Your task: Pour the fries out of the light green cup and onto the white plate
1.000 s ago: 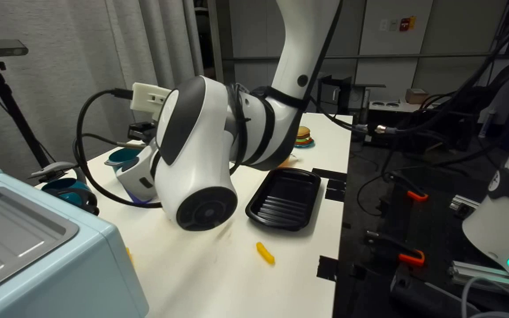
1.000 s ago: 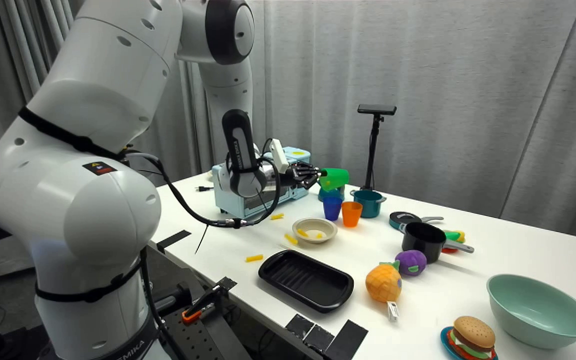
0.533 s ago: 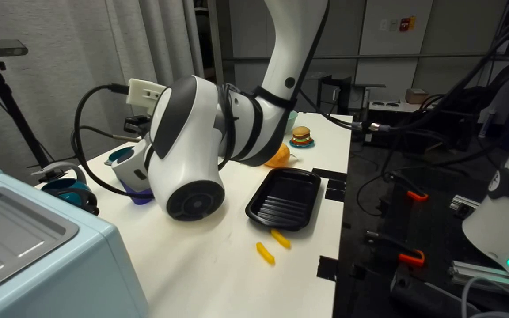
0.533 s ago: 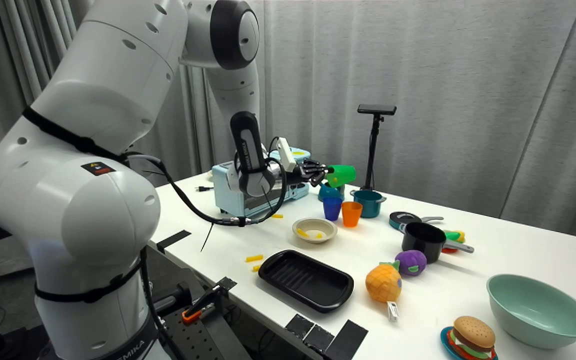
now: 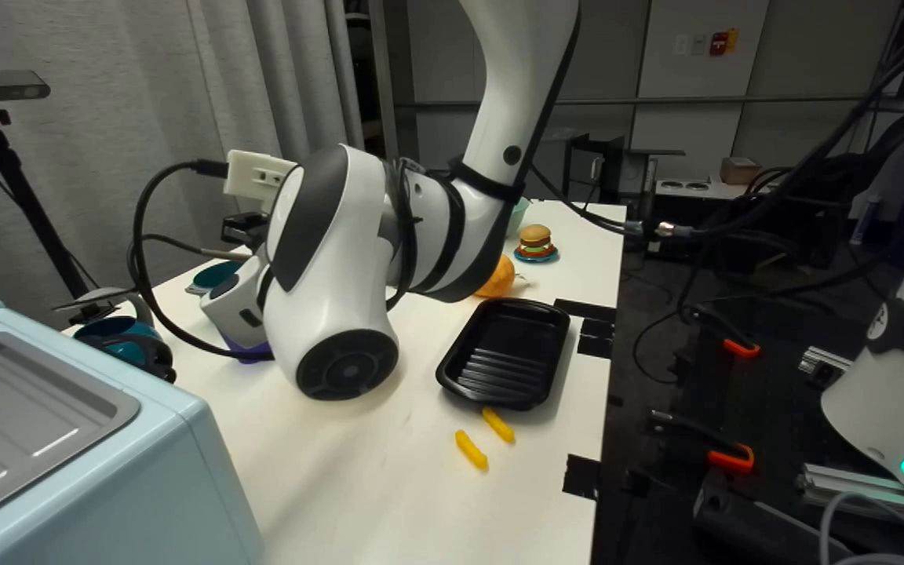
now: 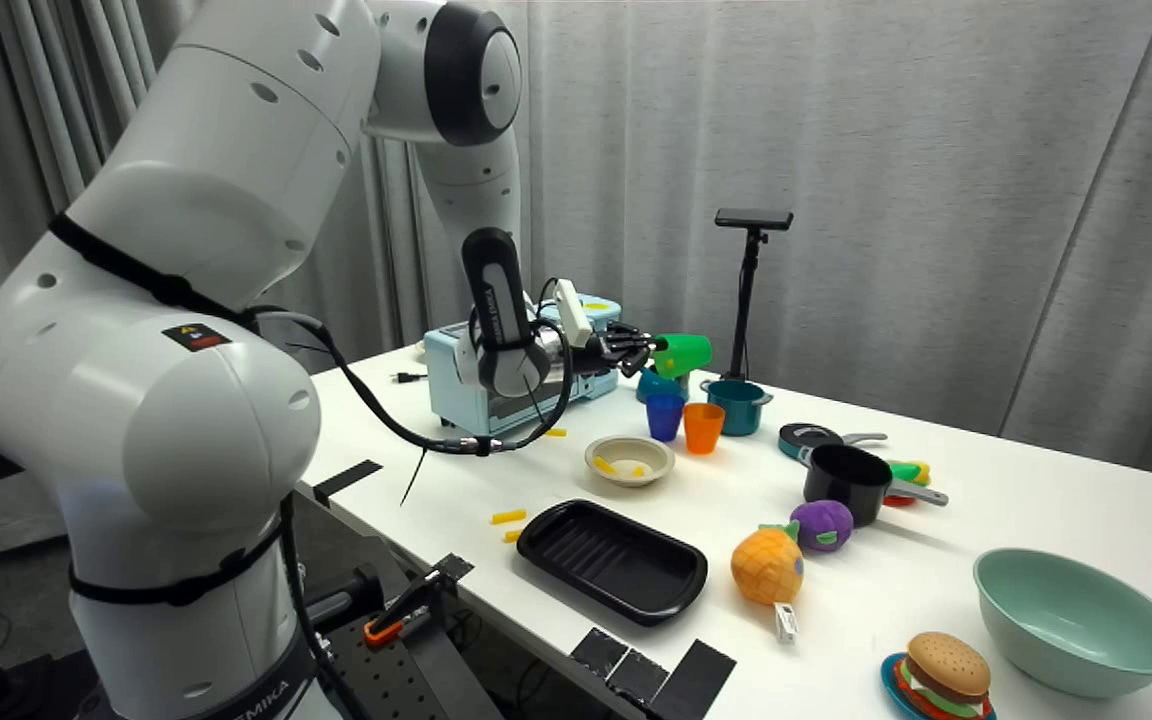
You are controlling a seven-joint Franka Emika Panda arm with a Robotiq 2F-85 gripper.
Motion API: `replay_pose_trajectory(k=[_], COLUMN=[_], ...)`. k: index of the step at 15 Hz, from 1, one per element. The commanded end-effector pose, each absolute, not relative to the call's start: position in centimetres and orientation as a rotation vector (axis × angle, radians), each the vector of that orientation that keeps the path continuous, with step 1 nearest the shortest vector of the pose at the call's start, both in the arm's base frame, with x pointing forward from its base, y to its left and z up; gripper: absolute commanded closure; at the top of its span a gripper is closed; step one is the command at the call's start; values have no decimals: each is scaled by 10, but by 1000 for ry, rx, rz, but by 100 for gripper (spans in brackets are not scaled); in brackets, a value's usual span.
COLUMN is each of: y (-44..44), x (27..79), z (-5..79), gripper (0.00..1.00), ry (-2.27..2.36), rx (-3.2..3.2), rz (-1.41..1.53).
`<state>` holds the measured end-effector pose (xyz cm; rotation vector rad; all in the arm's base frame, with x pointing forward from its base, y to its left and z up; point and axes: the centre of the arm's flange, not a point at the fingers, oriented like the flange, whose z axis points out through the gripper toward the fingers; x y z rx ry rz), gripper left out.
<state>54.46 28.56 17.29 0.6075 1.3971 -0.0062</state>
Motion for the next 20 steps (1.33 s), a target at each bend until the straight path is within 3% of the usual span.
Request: replay_pose_trajectory(k=[1, 20], y=[290, 298], x=[539, 515], z=[168, 177], gripper=[99, 99], ry=[1373, 1258], rx=[546, 409], rz=[-39, -170])
